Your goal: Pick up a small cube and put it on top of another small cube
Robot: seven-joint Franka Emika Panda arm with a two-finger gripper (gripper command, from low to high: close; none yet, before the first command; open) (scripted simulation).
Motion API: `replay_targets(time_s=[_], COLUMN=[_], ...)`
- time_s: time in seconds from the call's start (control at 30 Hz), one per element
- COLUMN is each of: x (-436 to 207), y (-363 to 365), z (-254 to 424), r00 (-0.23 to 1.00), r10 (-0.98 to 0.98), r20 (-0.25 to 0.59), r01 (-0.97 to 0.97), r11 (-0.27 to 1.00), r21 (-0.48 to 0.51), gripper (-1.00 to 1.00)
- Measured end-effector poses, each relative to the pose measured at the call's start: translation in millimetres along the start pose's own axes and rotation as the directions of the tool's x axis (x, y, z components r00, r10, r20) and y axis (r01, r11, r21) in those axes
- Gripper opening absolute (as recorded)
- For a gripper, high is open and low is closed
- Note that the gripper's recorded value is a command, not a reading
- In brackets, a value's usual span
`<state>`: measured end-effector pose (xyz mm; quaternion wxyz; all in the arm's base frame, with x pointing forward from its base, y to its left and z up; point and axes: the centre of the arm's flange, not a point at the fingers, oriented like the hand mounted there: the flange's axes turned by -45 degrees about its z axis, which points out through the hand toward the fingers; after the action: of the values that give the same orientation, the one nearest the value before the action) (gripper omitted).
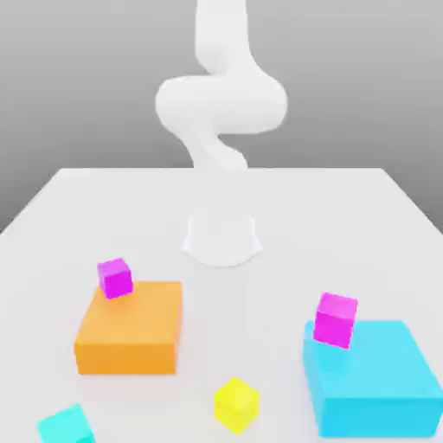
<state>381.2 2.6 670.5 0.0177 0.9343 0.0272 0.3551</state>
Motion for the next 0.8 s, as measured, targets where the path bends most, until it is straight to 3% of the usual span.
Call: replay_targets(time_s=[0.2, 0.43, 0.63, 0.8], x=[-24, -87, -167, -246], y=[-8, -16, -27, -38], z=[126, 253, 340, 394], r00=[0.965, 0.849, 0.705, 0.575], r10=[-0.193, -0.402, -0.569, -0.692], r20=[0.177, 0.343, 0.424, 0.437], r01=[0.192, 0.376, 0.479, 0.513], r11=[0.981, 0.916, 0.822, 0.721], r21=[0.022, 0.143, 0.308, 0.466], gripper=[0.0, 0.0, 0.0, 0.0])
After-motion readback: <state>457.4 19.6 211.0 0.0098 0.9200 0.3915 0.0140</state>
